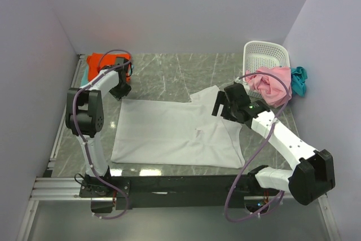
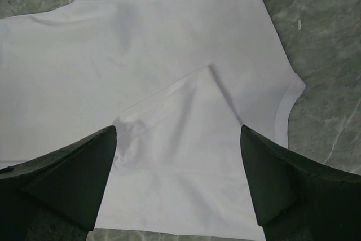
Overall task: Fold and stack the t-shirts
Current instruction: Fold the tshirt
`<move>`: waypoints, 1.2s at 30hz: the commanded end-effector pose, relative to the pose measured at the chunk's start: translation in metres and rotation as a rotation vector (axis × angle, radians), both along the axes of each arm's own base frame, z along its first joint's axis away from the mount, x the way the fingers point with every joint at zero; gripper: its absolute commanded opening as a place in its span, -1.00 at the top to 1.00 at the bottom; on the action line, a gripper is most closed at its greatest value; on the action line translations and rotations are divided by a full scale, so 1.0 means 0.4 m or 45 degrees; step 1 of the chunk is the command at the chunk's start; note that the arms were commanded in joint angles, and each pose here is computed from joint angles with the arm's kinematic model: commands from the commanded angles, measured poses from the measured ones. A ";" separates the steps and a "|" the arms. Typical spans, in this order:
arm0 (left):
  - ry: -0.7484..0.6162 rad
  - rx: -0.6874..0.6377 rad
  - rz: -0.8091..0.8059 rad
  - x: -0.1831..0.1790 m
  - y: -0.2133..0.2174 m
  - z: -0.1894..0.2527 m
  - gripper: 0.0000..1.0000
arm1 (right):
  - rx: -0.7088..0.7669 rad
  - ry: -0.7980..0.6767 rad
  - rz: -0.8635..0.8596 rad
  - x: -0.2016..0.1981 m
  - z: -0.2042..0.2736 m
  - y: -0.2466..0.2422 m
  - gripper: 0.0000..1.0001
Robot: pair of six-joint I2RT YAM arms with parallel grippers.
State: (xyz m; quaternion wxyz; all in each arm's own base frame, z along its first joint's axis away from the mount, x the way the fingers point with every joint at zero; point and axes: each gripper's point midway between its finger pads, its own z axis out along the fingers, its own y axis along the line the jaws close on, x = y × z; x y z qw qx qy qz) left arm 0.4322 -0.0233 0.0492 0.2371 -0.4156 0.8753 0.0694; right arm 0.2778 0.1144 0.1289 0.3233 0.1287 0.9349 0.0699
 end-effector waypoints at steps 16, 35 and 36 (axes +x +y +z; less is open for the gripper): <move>0.052 0.039 0.025 -0.001 0.016 -0.059 0.29 | 0.036 0.001 0.031 0.013 -0.012 0.012 -0.89; 0.049 0.000 -0.063 -0.026 0.000 -0.090 0.99 | -0.007 -0.072 0.046 0.124 0.069 0.034 -0.78; 0.041 -0.001 -0.074 -0.025 -0.001 -0.085 0.99 | -0.025 -0.070 0.028 0.140 0.074 0.029 -0.78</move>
